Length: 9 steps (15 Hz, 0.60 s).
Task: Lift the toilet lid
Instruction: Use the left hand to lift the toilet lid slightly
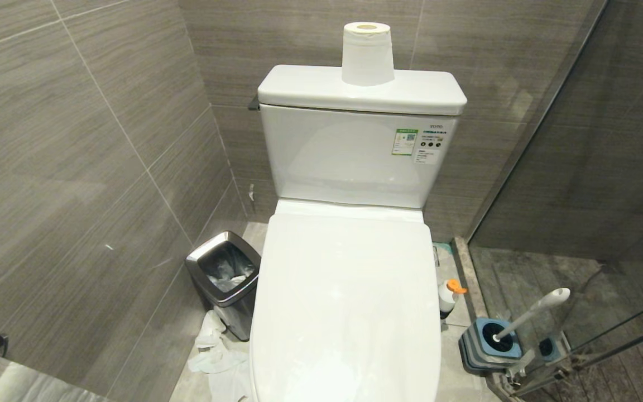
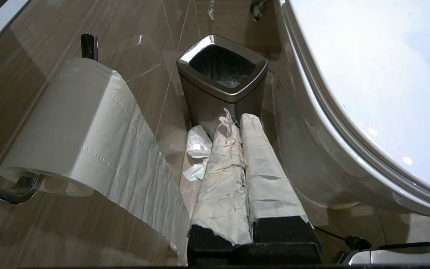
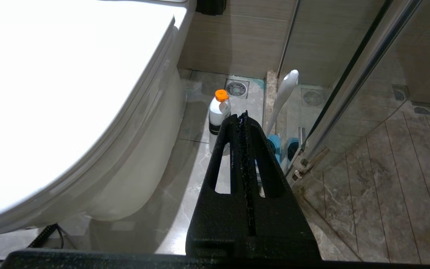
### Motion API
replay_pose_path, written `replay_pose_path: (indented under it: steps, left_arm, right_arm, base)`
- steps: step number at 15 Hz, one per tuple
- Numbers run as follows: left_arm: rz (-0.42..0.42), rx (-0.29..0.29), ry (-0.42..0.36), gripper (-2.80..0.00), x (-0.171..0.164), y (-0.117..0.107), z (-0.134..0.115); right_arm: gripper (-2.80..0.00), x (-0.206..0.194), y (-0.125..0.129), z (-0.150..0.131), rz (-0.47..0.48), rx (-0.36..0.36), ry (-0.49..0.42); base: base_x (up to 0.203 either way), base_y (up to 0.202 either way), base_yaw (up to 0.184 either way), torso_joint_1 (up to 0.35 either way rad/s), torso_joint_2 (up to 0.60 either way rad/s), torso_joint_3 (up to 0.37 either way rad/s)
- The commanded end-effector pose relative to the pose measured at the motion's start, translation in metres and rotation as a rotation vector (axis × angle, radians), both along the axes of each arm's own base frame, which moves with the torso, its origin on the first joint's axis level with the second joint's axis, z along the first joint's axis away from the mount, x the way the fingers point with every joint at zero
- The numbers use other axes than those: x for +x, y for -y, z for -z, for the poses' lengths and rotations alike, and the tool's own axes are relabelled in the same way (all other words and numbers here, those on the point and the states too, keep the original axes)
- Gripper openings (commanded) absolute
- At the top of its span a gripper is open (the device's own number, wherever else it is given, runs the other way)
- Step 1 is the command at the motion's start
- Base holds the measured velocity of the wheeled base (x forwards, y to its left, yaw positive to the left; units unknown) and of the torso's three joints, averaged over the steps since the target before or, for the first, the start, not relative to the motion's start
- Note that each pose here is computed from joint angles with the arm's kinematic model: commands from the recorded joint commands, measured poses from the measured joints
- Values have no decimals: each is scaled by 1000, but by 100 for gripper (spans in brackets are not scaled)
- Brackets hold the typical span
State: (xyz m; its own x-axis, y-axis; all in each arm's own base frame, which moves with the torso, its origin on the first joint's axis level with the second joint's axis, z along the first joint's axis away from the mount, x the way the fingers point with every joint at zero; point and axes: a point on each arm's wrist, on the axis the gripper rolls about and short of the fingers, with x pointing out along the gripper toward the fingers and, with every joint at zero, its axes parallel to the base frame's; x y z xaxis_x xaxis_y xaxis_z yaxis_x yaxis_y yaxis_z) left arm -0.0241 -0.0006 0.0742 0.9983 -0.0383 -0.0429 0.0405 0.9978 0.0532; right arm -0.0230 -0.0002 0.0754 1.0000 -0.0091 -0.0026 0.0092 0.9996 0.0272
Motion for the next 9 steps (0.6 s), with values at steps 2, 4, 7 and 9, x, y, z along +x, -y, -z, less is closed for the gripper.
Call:
replay_pose_path:
  steps: [2,4,7,9]
  left_arm:
    - [0,1,-1,-280,0,0,0]
    - [0,-1,-2,-280,0,0,0]
    - [0,-3,-2,-280,0,0,0]
    - [-3,-1,-3,-280,0,0,0]
  right_arm:
    - [-280,0,0,0,-1,0,-1]
    - [-280,0,0,0,0,0,-1]
    - [-280,0,0,0,0,0,-1]
    - [-280,0,0,0,0,0,-1]
  base:
    - [0,0,0,0,0,0]
    - [0,0,0,0,0,0]
    - [0,0,0,0,0,0]
    - [0,0,0,0,0,0]
